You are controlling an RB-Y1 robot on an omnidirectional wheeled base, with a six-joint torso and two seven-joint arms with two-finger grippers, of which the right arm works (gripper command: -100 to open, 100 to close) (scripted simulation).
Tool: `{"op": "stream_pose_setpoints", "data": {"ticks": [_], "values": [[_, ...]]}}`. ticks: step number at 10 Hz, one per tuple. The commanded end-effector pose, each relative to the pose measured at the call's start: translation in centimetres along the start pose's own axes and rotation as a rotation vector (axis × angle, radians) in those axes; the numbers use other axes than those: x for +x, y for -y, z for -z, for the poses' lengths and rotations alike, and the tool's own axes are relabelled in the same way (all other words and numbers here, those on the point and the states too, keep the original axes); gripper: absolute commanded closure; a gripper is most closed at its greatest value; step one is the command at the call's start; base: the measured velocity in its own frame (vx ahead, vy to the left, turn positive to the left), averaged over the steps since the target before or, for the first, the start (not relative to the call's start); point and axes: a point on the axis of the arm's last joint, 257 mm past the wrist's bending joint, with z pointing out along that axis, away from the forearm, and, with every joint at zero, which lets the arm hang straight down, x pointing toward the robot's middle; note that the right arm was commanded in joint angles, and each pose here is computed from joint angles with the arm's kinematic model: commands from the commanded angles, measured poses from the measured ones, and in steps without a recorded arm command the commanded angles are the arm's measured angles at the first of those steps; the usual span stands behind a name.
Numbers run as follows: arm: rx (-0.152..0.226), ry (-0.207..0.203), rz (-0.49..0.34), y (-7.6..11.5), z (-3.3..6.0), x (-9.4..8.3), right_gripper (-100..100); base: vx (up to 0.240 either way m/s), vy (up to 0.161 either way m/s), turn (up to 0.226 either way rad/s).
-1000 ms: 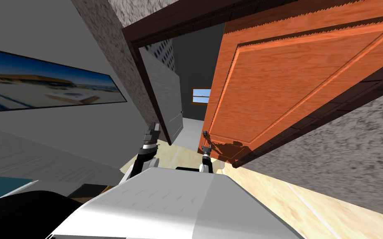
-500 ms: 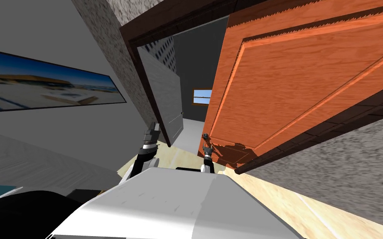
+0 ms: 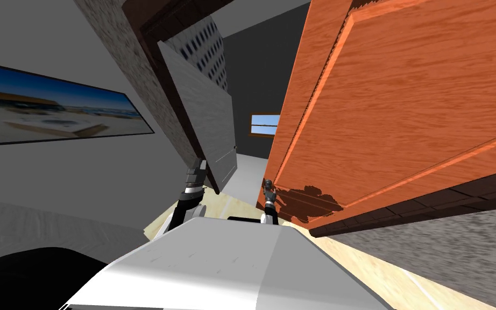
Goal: Push the door open
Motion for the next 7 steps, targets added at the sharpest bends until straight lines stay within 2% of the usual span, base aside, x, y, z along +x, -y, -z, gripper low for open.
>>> {"op": "stream_pose_setpoints", "data": {"ticks": [1, 2, 3, 7], "values": [[-0.004, 0.006, -0.023, 0.69, 0.29, -0.12, -100, 0.201, -0.025, 0.022], [-0.002, 0.004, -0.013, 0.51, 0.17, -0.06, -100, 0.089, -0.015, 0.008], [-0.002, 0.004, -0.013, 0.51, 0.17, -0.06, 100, -0.011, 0.003, -0.008], [-0.002, 0.004, -0.013, 0.51, 0.17, -0.06, 100, -0.01, 0.001, 0.004]]}}
